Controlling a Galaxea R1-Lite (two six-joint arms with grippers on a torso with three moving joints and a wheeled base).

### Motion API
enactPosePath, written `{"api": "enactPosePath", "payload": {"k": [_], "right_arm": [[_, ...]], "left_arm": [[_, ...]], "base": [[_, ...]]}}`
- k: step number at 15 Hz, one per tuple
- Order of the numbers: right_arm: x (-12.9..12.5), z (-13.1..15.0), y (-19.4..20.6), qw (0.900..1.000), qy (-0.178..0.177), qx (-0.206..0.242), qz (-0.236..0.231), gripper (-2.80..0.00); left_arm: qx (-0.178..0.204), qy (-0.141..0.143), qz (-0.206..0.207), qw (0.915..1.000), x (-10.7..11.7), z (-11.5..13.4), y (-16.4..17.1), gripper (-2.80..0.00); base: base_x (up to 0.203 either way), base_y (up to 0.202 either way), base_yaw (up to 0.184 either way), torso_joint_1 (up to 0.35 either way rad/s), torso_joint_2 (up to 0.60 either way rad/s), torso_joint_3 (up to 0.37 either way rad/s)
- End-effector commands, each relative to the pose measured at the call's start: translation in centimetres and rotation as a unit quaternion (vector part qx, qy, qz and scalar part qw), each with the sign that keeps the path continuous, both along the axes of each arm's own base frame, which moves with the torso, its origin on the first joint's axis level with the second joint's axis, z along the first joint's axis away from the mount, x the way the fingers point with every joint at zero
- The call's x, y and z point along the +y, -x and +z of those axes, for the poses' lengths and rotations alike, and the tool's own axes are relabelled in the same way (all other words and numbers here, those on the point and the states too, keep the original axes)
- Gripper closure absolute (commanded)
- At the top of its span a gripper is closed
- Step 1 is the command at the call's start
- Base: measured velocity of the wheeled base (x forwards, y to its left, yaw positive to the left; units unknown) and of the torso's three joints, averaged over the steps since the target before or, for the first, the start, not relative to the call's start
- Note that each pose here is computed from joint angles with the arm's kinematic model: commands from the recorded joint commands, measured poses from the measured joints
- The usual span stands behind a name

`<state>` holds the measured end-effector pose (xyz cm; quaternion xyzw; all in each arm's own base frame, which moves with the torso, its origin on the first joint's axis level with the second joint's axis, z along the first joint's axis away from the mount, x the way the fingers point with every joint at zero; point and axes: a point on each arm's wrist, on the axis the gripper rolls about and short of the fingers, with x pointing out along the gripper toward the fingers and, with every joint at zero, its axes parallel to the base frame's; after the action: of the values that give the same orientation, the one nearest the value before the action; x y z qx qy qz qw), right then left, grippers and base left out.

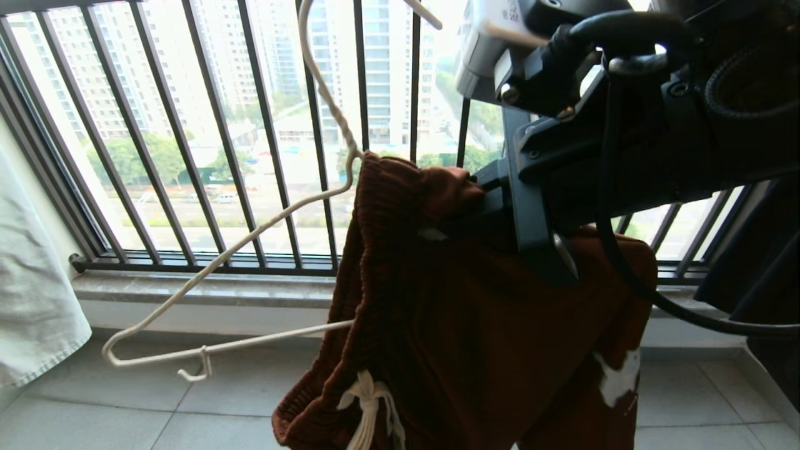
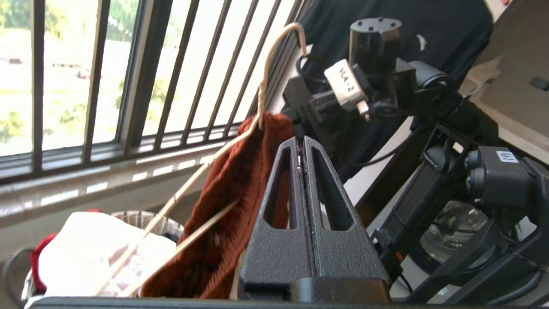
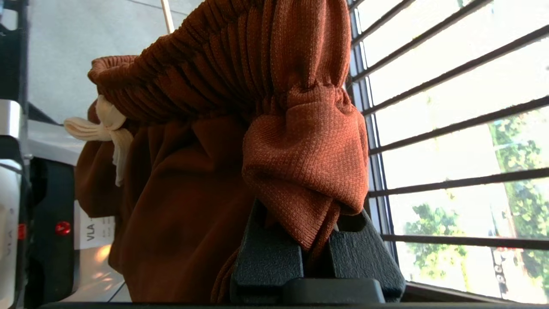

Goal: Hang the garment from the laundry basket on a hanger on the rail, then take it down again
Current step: Hang the clothes on the clothes rack

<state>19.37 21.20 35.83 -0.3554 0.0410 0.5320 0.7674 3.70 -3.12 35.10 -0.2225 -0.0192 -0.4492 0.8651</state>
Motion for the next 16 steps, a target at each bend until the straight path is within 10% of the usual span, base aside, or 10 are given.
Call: {"api": "enactPosePath", "payload": {"k": [1,8,14,15,16], "right_arm": [[-0.7,0.3,-1.3,1.0,-0.005,-0.006,-0.023,0.0],[-1.9,1.4,-3.2,0.997,-0.043,-0.032,-0.06,0.0],[-2.9,1.7,-4.0,0.995,-0.054,-0.042,-0.077,0.0],[-3.0,1.8,-4.1,0.995,-0.056,-0.041,-0.075,0.0],[-3.0,1.8,-4.1,0.995,-0.059,-0.04,-0.072,0.0]], "left_arm": [[0.079,-0.044,0.001,0.9959,-0.2,0.5,-0.4,0.0],[0.252,-0.099,0.01,0.9625,-1.9,-1.2,-3.4,0.0],[0.324,-0.135,0.023,0.9362,-3.2,-4.7,-5.6,0.0],[0.328,-0.138,0.023,0.9342,-3.4,-5.1,-5.9,-0.21],[0.327,-0.136,0.024,0.935,-3.6,-5.5,-6.2,-2.8]], "base": [[0.0,0.0,0.0,0.0,0.0,0.0],[0.0,0.0,0.0,0.0,0.0,0.0],[0.0,0.0,0.0,0.0,0.0,0.0],[0.0,0.0,0.0,0.0,0.0,0.0],[0.0,0.0,0.0,0.0,0.0,0.0]]}}
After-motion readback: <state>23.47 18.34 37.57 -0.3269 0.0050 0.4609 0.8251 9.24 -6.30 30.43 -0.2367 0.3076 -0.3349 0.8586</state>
